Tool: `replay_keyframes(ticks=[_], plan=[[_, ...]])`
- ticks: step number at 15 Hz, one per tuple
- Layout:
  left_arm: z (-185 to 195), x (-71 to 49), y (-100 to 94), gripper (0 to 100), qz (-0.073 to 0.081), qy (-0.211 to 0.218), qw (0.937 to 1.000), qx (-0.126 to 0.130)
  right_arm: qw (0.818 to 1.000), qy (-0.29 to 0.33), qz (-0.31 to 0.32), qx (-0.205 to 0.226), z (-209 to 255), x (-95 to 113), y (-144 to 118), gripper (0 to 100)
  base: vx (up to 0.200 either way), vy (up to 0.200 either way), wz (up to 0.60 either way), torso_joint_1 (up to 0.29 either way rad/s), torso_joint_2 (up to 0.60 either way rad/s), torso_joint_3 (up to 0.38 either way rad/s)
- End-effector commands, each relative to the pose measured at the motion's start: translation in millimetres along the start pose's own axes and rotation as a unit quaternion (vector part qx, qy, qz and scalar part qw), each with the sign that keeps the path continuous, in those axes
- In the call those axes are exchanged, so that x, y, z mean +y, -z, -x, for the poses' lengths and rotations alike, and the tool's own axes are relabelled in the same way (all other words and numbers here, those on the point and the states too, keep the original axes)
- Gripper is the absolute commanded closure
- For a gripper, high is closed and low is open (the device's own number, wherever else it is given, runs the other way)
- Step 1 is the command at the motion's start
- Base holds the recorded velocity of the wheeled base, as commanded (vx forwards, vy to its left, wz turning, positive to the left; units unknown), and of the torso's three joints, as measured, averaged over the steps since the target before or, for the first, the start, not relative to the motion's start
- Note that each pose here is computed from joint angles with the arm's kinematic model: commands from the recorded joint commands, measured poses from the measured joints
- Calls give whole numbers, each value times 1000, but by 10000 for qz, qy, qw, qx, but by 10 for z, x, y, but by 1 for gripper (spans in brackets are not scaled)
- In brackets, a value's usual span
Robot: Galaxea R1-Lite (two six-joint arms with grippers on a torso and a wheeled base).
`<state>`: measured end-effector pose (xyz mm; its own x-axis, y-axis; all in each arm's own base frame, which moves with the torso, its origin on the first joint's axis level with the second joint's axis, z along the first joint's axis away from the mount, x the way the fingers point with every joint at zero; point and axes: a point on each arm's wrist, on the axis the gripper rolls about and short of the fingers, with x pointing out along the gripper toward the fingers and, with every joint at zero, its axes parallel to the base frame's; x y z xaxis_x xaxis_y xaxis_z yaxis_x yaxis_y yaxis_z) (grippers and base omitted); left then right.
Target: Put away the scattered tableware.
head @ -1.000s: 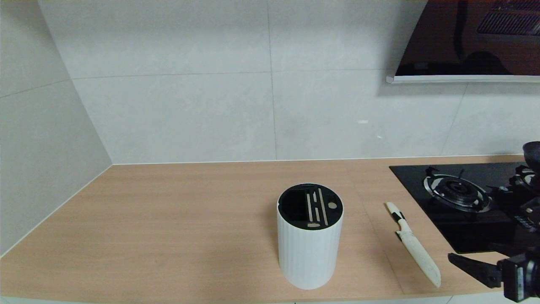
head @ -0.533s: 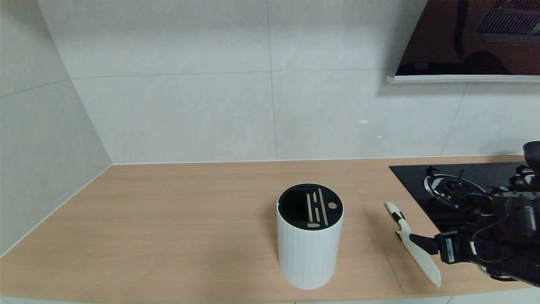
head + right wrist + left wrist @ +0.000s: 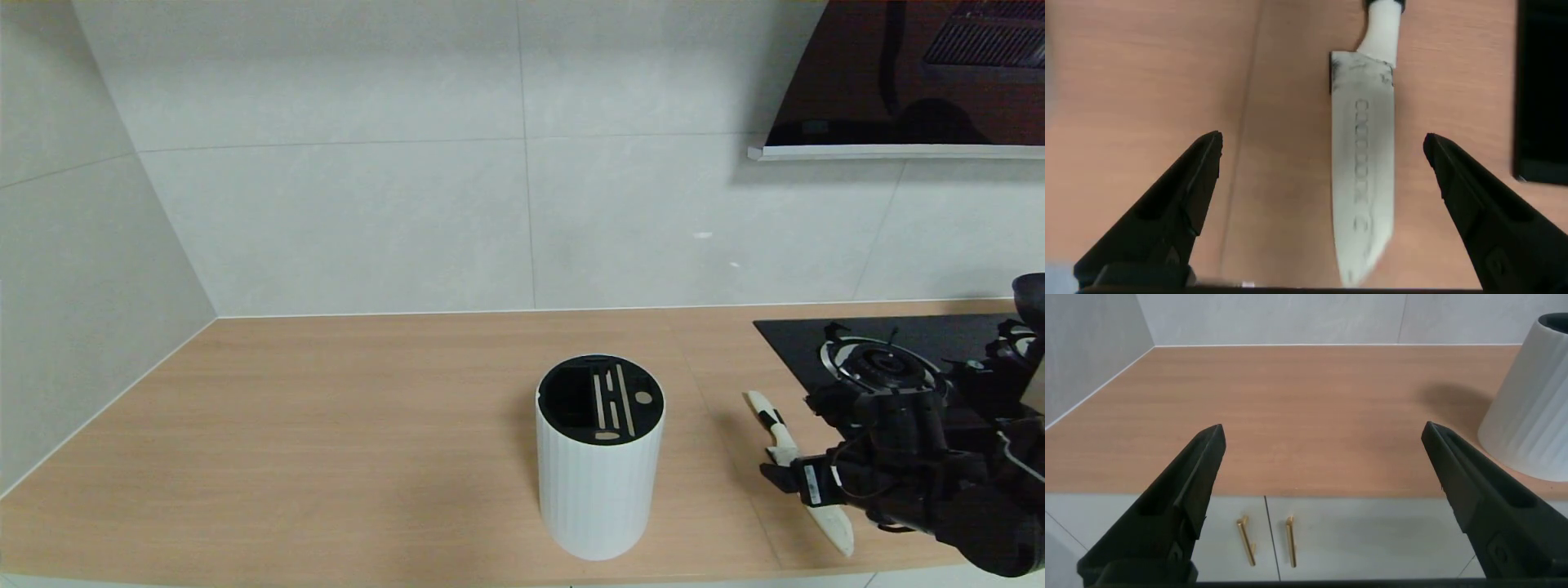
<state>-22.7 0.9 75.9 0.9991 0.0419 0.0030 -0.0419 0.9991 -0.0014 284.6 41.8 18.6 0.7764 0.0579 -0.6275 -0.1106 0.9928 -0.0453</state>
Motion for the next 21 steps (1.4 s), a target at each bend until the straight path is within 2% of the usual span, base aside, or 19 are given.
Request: replay_keyframes(ticks=[1,5,21], plan=[[0,0,0,0,9,2,10000,0,9998,207,-31,64,-333,-14,180,0,0,0,0,0,0,0],[0,0,0,0,9,2,10000,0,9977,380,-119,-557,-514,-49,178,0,0,0,0,0,0,0],[0,0,0,0,1,2,10000,0,9965,548,-221,-584,-654,-154,204,0,0,0,0,0,0,0]])
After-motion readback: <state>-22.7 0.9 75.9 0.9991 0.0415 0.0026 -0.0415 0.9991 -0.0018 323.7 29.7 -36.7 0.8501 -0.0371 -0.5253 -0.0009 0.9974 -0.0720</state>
